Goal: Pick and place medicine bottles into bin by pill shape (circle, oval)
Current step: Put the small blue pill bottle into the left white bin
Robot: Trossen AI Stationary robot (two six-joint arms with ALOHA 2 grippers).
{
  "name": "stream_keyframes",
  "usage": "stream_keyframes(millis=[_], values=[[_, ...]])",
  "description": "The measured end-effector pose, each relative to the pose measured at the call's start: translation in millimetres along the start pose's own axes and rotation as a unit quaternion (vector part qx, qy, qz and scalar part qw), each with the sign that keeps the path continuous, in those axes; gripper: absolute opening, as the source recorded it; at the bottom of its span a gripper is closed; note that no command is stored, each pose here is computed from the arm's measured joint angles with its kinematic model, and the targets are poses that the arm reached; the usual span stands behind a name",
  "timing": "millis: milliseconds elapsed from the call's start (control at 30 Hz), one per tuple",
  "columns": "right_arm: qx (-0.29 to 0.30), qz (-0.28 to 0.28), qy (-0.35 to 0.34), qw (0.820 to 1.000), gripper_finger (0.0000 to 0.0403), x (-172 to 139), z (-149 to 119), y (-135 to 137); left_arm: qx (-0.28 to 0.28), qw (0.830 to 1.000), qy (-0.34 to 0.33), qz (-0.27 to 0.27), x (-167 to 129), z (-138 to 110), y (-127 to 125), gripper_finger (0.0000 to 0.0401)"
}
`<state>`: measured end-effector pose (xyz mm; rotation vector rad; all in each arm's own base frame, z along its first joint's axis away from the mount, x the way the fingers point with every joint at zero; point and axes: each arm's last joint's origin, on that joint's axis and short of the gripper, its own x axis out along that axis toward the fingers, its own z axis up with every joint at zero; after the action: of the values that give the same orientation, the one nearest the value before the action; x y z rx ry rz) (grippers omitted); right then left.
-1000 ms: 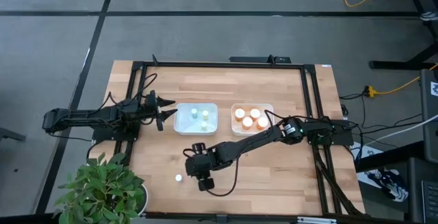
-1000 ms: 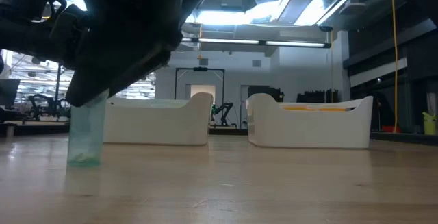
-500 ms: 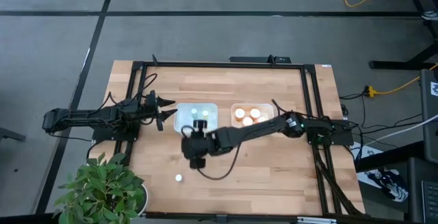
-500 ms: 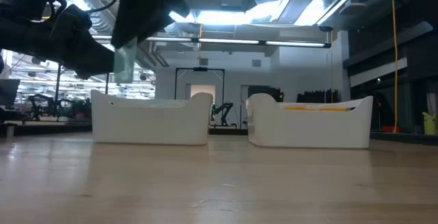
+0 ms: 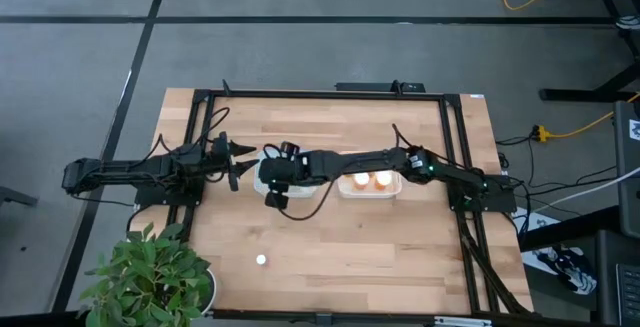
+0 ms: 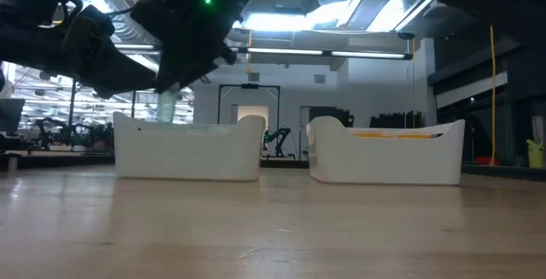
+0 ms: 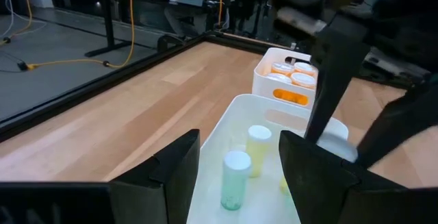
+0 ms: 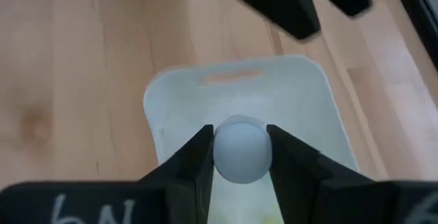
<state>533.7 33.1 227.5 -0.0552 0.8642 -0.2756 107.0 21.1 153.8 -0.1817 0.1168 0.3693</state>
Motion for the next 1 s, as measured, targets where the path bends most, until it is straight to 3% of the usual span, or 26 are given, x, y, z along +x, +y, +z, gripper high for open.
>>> stream_keyframes(millis=[267,633,1000], values=[[0.014,0.023,-0.022,0.999,0.0118,19.4,-0.2,-4.0,0.01,1.0,0.003,0.001,0.0,-0.6,0.1,0.0194],[0.007,0.017,0.013,1.0,0.0118,48.1,-17.9,-1.4,0.009,1.0,0.003,0.001,0.0,-0.5,0.1,0.0194],[-0.005,0.021,0.019,1.0,0.0119,49.8,-19.4,-1.9,0.009,1.0,0.003,0.001,0.0,-0.6,0.1,0.0194]])
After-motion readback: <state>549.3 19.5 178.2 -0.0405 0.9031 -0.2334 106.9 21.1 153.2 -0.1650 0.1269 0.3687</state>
